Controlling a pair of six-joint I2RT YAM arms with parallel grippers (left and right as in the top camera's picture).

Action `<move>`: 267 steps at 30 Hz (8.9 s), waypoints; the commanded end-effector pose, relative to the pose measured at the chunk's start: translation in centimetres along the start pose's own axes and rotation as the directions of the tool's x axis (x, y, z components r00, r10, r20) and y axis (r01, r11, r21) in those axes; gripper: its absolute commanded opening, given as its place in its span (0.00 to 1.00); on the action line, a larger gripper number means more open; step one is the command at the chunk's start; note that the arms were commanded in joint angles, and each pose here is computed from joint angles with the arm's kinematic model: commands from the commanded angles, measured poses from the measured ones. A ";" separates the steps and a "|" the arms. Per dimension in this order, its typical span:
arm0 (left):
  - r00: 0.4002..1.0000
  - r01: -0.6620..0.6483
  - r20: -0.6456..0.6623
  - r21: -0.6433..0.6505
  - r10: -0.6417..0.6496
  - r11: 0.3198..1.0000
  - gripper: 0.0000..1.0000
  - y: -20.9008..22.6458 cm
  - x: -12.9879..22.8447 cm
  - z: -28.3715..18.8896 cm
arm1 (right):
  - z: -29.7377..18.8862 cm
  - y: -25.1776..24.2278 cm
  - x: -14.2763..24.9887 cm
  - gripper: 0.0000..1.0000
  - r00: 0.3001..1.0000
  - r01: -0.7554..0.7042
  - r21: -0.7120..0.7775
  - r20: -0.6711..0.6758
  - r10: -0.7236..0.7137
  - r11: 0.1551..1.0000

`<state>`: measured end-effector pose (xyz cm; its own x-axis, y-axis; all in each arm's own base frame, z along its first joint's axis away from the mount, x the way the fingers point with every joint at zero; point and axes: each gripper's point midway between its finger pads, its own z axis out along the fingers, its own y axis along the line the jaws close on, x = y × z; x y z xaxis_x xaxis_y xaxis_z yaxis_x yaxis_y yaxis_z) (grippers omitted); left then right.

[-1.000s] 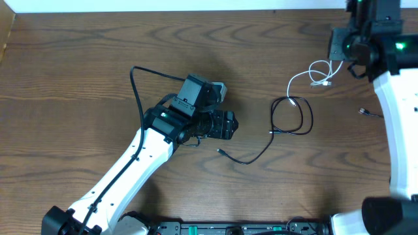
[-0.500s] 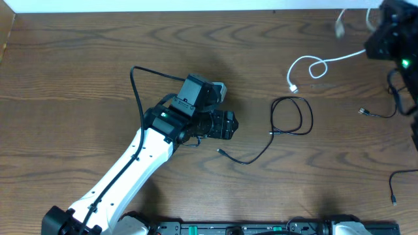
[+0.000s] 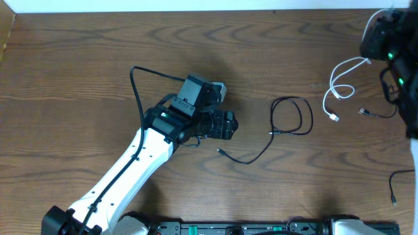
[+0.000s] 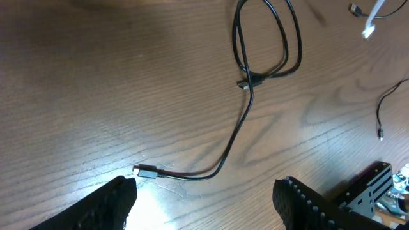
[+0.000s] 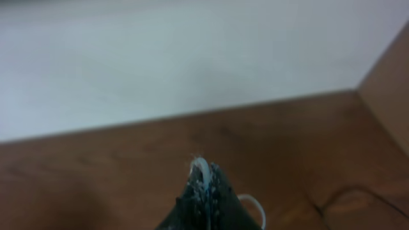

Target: Untangle cables

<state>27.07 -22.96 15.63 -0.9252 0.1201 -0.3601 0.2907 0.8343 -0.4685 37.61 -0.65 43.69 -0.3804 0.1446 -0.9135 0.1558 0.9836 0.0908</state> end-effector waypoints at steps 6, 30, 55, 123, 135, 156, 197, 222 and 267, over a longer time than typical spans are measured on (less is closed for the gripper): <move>1.000 -0.005 -0.018 0.000 0.005 1.000 0.73 0.1 0.2 0.2 | 7.8 -9.8 7.5 0.01 0.951 0.038 0.369 -0.299 0.080 0.929; 1.000 -0.004 -0.020 0.000 0.004 1.000 0.73 0.1 0.2 0.2 | 4.7 -26.5 13.0 0.99 0.706 -0.497 0.570 -0.171 0.687 0.654; 1.000 0.013 -0.024 -0.151 -0.017 0.988 0.73 2.9 0.8 0.0 | 10.6 0.3 28.6 0.76 0.649 -0.208 -0.243 -0.759 -0.053 0.947; 0.995 0.095 -0.008 -0.298 -0.102 0.950 0.73 5.6 1.5 -0.6 | 11.0 8.7 41.2 0.01 0.756 0.012 -0.170 -0.644 -0.121 0.985; 0.995 0.095 -0.009 -0.296 -0.102 0.951 0.73 5.6 1.5 -0.6 | 8.7 9.2 23.1 0.01 0.923 0.020 -0.237 -0.368 -0.109 0.971; 0.995 0.095 -0.009 -0.296 -0.102 0.951 0.73 5.6 1.5 -0.6 | 4.1 -10.2 8.7 0.01 0.995 -0.051 0.150 -0.074 0.062 0.987; 0.994 0.096 -0.024 -0.300 -0.109 0.949 0.73 5.7 1.9 -0.6 | 10.0 -18.7 15.7 0.88 0.772 -0.415 0.255 -0.410 0.486 0.873; 0.956 0.290 0.154 -0.368 -0.250 0.883 0.80 12.5 -1.8 -3.6 | 9.7 2.5 30.0 0.99 0.623 0.038 -0.232 -0.755 -0.205 0.972; 0.860 0.351 0.470 -0.269 -0.196 0.897 0.98 12.2 9.6 -14.6 | -3.1 0.8 32.2 0.99 0.852 -0.053 -0.216 -0.519 -0.069 0.975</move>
<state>18.17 -4.15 18.33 -0.7463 -0.2972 -0.5956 -0.1069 0.9367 -0.3334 22.72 5.11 15.86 -0.8026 0.1049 -0.5872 -0.0319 0.9754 0.2179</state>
